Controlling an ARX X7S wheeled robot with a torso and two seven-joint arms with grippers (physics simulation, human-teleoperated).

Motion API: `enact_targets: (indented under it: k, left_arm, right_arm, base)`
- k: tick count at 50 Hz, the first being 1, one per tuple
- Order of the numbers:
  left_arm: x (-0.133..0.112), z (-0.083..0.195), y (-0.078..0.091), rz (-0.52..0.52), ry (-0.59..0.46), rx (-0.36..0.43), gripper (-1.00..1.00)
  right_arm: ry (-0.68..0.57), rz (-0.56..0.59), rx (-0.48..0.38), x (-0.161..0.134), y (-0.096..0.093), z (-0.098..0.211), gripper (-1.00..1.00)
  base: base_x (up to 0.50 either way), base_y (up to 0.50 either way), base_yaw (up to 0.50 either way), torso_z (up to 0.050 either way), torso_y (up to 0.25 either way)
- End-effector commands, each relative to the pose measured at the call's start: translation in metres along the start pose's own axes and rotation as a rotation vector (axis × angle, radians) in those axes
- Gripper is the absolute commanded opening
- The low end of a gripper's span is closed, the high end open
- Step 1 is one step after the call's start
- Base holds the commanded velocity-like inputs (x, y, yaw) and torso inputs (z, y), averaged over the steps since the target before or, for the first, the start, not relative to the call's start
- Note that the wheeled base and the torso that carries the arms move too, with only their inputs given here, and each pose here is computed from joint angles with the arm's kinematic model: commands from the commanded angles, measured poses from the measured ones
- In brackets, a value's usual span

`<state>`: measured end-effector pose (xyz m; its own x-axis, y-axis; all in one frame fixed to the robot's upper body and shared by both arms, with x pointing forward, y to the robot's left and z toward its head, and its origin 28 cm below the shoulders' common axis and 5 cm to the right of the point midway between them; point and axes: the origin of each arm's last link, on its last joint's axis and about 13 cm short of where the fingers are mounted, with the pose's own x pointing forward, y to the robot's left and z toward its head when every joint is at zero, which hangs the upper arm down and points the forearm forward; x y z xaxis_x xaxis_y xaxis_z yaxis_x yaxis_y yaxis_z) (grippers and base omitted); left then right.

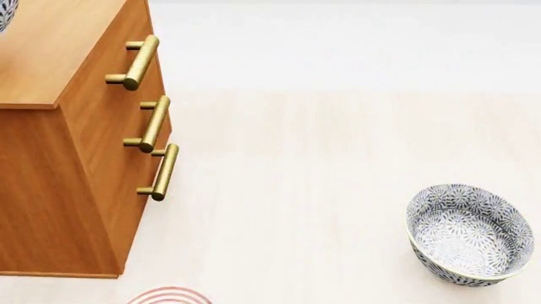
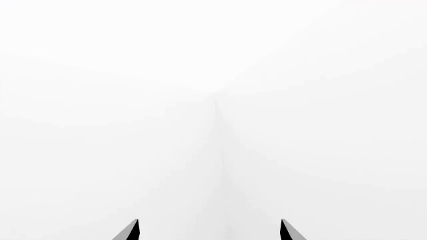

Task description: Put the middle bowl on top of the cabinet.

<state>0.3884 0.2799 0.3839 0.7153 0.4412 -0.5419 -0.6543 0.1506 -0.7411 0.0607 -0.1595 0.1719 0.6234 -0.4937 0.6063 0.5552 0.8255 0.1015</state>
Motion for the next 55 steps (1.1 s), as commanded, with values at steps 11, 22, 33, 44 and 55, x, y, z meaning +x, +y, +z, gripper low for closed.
enact_targets:
  k: [11, 22, 33, 44, 55]
  left_arm:
    - [0.038, -0.013, 0.020, 0.009, -0.042, 0.009, -1.00]
    - [0.047, -0.018, 0.026, 0.026, -0.049, 0.018, -1.00]
    - [0.048, -0.021, 0.029, 0.004, -0.126, 0.127, 1.00]
    - [0.042, -0.017, 0.027, 0.015, -0.203, 0.201, 1.00]
    - [0.004, -0.008, 0.013, -0.076, -0.331, 0.291, 1.00]
  right_arm:
    - [-0.006, -0.003, 0.000, 0.000, -0.002, 0.001, 1.00]
    - [-0.005, -0.001, -0.002, 0.000, -0.001, 0.000, 1.00]
    - [-0.007, 0.000, -0.003, -0.001, -0.003, 0.002, 1.00]
    - [-0.008, 0.001, -0.003, -0.002, -0.004, 0.003, 1.00]
    - [-0.008, 0.003, -0.002, -0.001, -0.004, 0.003, 1.00]
  base:
    - [0.00, 0.00, 0.00, 0.000, 0.001]
    - [0.00, 0.00, 0.00, 0.000, 0.000]
    - [0.00, 0.00, 0.00, 0.000, 0.000]
    - [0.00, 0.00, 0.00, 0.000, 0.000]
    - [0.00, 0.00, 0.00, 0.000, 0.000]
